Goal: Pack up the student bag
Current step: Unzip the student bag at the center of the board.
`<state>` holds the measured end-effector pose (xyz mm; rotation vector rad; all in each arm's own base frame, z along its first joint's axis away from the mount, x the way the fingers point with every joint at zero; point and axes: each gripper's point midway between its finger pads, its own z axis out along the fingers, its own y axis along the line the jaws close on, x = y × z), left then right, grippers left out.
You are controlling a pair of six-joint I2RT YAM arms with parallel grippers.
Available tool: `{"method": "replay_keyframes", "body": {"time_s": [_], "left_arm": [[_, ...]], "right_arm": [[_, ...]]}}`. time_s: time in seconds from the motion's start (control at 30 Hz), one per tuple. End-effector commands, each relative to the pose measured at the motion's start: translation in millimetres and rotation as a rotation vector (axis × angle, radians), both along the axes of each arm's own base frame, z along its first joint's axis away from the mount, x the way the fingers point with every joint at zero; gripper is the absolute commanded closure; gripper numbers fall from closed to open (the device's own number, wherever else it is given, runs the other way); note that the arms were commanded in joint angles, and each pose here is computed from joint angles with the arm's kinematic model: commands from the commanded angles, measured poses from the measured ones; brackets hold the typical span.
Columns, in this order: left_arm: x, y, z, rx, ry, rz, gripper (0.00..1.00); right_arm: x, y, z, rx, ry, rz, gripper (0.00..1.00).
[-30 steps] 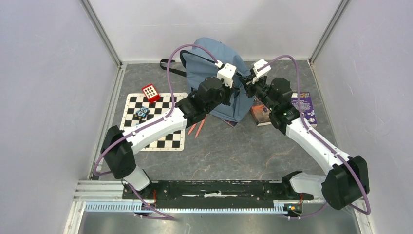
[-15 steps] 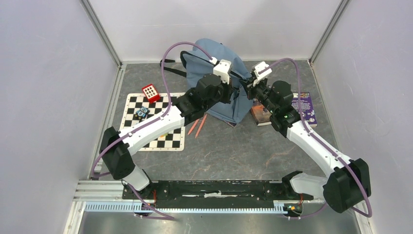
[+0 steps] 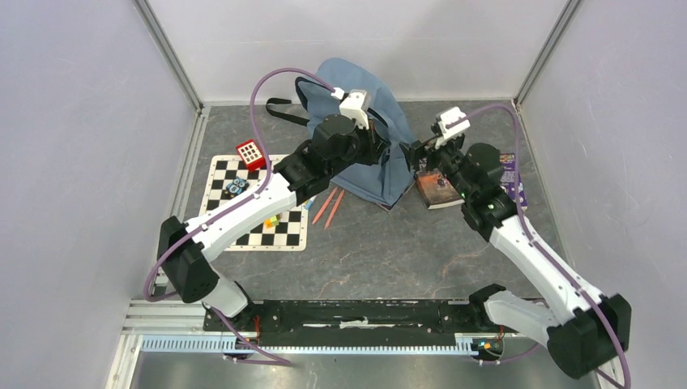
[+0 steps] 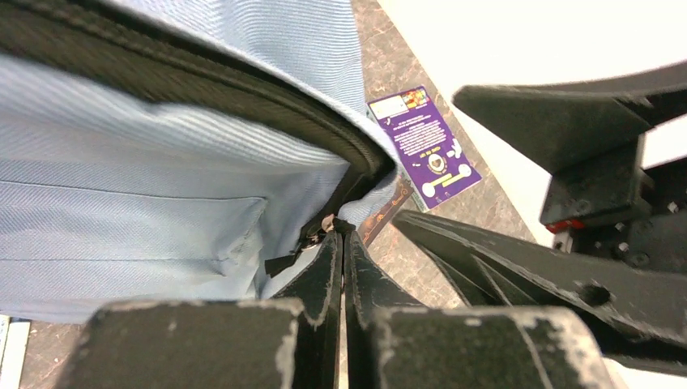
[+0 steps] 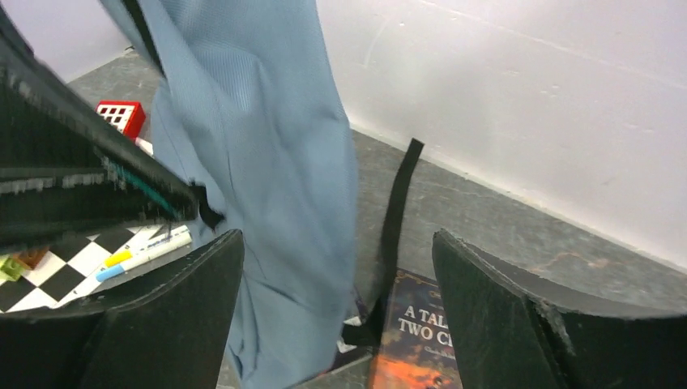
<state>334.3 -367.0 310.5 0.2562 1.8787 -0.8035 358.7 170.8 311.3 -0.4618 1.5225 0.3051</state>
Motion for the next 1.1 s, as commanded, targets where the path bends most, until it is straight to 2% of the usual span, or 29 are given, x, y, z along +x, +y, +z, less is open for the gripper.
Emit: {"method": "replay_keyframes", "body": {"time_s": [0.0, 0.2, 0.4, 0.67, 1.07], "left_arm": [[-10.2, 3.4, 42.8, -0.121, -0.029, -0.009, 0.98], [-14.1, 1.3, 43.9, -0.13, -0.019, -0.03, 0.98], [-15.6, 1.0, 40.4, -0.13, -0.006, -0.034, 0.98], [-16.1, -0.3, 40.0, -0.13, -0.005, -0.04, 0.98], [-15.4, -1.0, 43.8, -0.151, -0.006, -0.034, 0.98]], "right_arm": [[-18.1, -19.3, 3.0, -0.023, -0.075, -0.041, 0.08], [-27.5, -14.9, -23.0, -0.022, -0.088, 0.004, 0.06], [-20.9, 5.8, -29.2, 0.048, -0.074, 0.069, 0.05], [-14.8, 30.4, -36.8, 0.077, -0.063, 0.074, 0.02], [-4.6, 28.3, -47.8, 0.049, -0.059, -0.073, 0.02]]}}
